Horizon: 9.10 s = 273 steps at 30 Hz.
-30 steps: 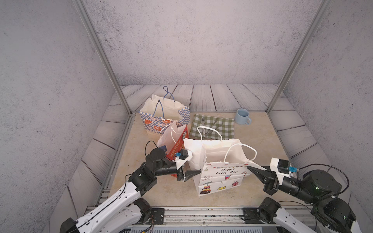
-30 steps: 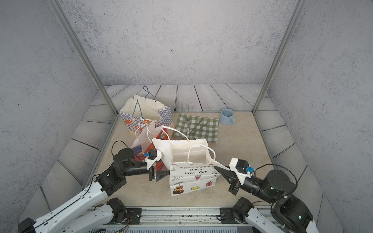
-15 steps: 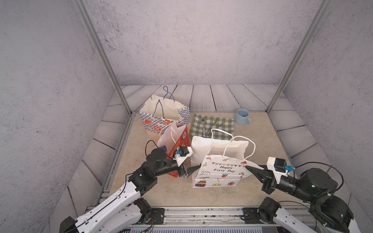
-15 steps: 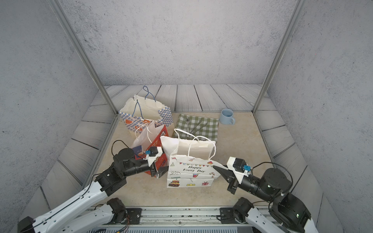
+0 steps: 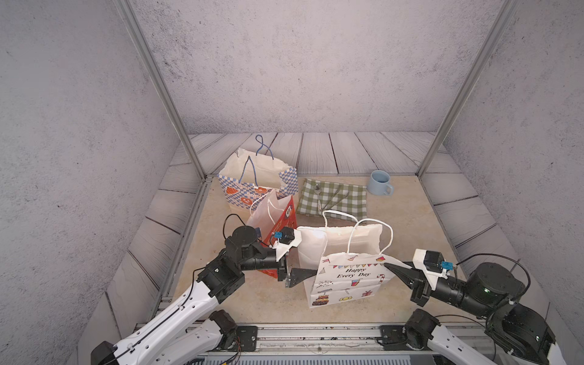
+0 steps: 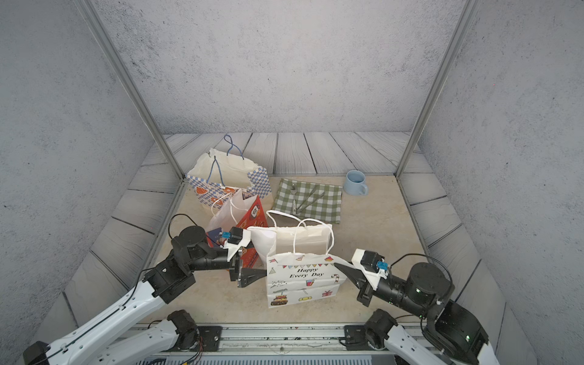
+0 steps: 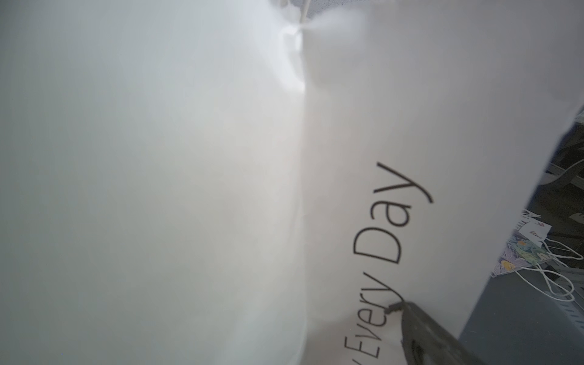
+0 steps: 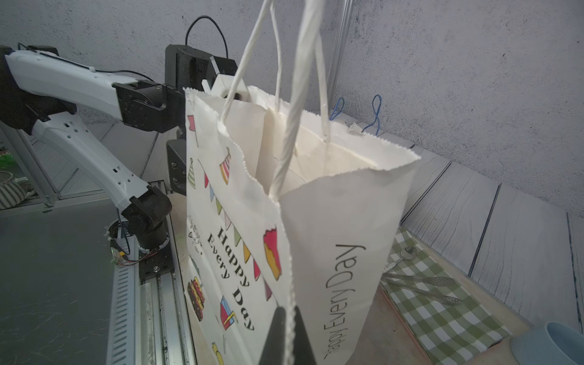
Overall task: Put away the paper bag
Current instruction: Press the paper bag at the center of the board.
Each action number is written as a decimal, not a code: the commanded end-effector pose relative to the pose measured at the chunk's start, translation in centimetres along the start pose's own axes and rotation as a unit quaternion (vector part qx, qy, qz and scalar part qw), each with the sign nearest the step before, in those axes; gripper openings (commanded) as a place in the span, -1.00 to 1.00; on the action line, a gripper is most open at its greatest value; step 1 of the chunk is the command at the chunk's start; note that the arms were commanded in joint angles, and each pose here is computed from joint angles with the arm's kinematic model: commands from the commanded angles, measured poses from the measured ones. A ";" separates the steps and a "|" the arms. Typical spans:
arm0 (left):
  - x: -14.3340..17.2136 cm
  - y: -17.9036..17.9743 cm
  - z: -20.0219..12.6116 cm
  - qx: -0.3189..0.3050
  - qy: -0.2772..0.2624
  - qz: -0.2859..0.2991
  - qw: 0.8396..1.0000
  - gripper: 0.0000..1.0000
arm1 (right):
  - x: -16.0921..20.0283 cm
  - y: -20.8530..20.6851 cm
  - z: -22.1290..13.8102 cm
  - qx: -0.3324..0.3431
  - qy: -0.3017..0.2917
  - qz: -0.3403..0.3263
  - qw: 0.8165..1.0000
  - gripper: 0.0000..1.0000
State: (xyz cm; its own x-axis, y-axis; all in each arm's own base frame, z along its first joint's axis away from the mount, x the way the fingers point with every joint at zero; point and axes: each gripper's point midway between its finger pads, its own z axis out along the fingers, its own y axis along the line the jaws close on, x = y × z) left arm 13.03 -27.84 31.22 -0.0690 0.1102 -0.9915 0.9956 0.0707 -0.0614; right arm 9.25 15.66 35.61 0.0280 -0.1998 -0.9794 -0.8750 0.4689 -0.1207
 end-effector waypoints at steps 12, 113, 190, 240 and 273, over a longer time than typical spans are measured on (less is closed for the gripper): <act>-1.8 -1.1 -0.9 0.017 -0.012 0.003 1.000 0.98 | -0.4 -0.8 -0.8 0.029 0.002 -0.013 0.999 -1.00; -7.1 -3.6 -0.8 0.117 -0.065 -0.044 0.990 -0.74 | -5.1 3.6 3.1 -0.170 0.001 0.037 0.985 -0.18; -9.3 -3.8 -1.7 0.104 -0.083 -0.011 0.991 -1.00 | -0.5 0.9 4.2 -0.069 0.009 0.093 0.993 0.41; -12.6 -4.2 -2.5 0.104 -0.123 -0.019 0.987 -1.00 | -1.0 2.7 3.2 -0.118 0.018 0.076 0.990 0.02; -9.5 -3.1 -1.1 0.106 -0.086 -0.055 0.989 -1.00 | -11.4 0.9 2.1 -0.096 -0.121 0.056 0.986 -0.49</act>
State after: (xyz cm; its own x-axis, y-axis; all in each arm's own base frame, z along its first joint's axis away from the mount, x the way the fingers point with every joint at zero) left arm 10.73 -28.09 41.33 -0.1942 -0.0672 -0.9787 0.9748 -0.1251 -0.1849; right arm 9.70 19.73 45.22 -0.0081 0.0535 -0.9985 -0.9399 0.3404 0.0259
